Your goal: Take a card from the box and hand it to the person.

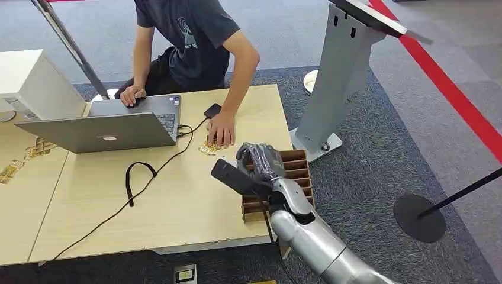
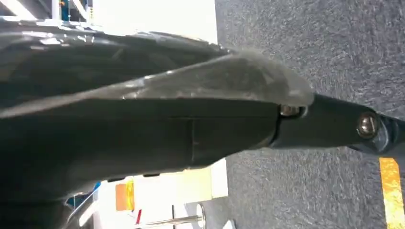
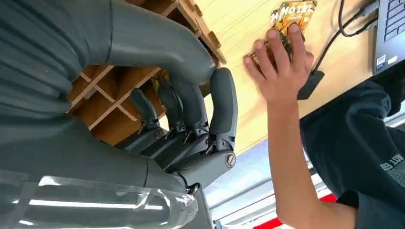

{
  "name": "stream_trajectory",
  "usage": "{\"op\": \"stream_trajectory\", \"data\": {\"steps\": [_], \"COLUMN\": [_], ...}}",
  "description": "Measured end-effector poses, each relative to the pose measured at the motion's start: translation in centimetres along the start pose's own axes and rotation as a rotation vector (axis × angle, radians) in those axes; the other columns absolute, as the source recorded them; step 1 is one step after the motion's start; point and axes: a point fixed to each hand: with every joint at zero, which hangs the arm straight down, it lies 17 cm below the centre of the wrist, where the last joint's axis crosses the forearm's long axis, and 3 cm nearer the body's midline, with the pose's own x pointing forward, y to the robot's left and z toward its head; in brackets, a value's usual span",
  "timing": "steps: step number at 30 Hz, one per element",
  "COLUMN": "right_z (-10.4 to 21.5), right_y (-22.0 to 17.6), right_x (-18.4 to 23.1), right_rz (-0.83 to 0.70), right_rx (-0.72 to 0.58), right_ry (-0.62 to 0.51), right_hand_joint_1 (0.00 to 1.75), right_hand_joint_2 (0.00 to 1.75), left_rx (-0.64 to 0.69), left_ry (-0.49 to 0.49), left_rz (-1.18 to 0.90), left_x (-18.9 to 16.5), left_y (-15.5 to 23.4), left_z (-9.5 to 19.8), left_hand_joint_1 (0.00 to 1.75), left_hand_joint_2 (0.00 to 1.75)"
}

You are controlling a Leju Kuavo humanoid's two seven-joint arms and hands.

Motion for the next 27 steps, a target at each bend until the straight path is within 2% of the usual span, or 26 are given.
{"op": "stream_trajectory", "data": {"steps": [8, 10, 11, 13, 14, 15, 17, 19, 27], "right_z": [-0.1, 0.0, 0.0, 0.0, 0.0, 0.0, -0.1, -0.3, -1.1], "right_y": [-1.2, -1.4, -1.5, -1.7, -1.7, -1.8, -2.1, -2.3, -2.9], "right_x": [-1.2, -1.3, -1.3, -1.4, -1.5, -1.4, -1.2, -0.9, 0.7], "right_rz": [0.004, 0.019, 0.028, 0.057, 0.074, 0.092, 0.134, 0.166, 0.217], "right_rx": [-0.038, -0.042, -0.045, -0.052, -0.055, -0.058, -0.064, -0.065, -0.059], "right_ry": [0.025, 0.027, 0.027, 0.029, 0.031, 0.028, 0.024, 0.018, -0.016], "right_hand_joint_1": [1.33, 1.22, 1.22, 0.65, 0.65, 0.35, 0.31, 0.19, 0.24], "right_hand_joint_2": [1.75, 1.75, 1.75, 1.75, 1.75, 1.75, 1.75, 1.75, 1.75], "left_rx": [0.0, -0.001, -0.002, 0.001, 0.001, 0.001, 0.001, 0.0, -0.004], "left_ry": [-0.001, -0.001, -0.002, -0.002, -0.003, -0.003, -0.003, -0.003, -0.011], "left_rz": [0.001, 0.003, 0.006, 0.01, 0.011, 0.012, 0.013, 0.014, 0.012], "left_x": [0.0, 0.0, 0.0, 0.0, 0.0, 0.0, 0.0, 0.1, 0.2], "left_y": [0.0, 0.0, 0.0, 0.0, 0.0, 0.0, 0.0, 0.0, -0.1], "left_z": [0.0, 0.0, 0.0, 0.0, 0.0, 0.0, 0.0, 0.0, 0.0], "left_hand_joint_1": [0.0, 0.0, 0.0, 0.0, 0.0, 0.0, 0.0, 0.0, 0.0], "left_hand_joint_2": [0.0, 0.0, 0.0, 0.0, 0.0, 0.0, 0.0, 0.0, 0.0]}}
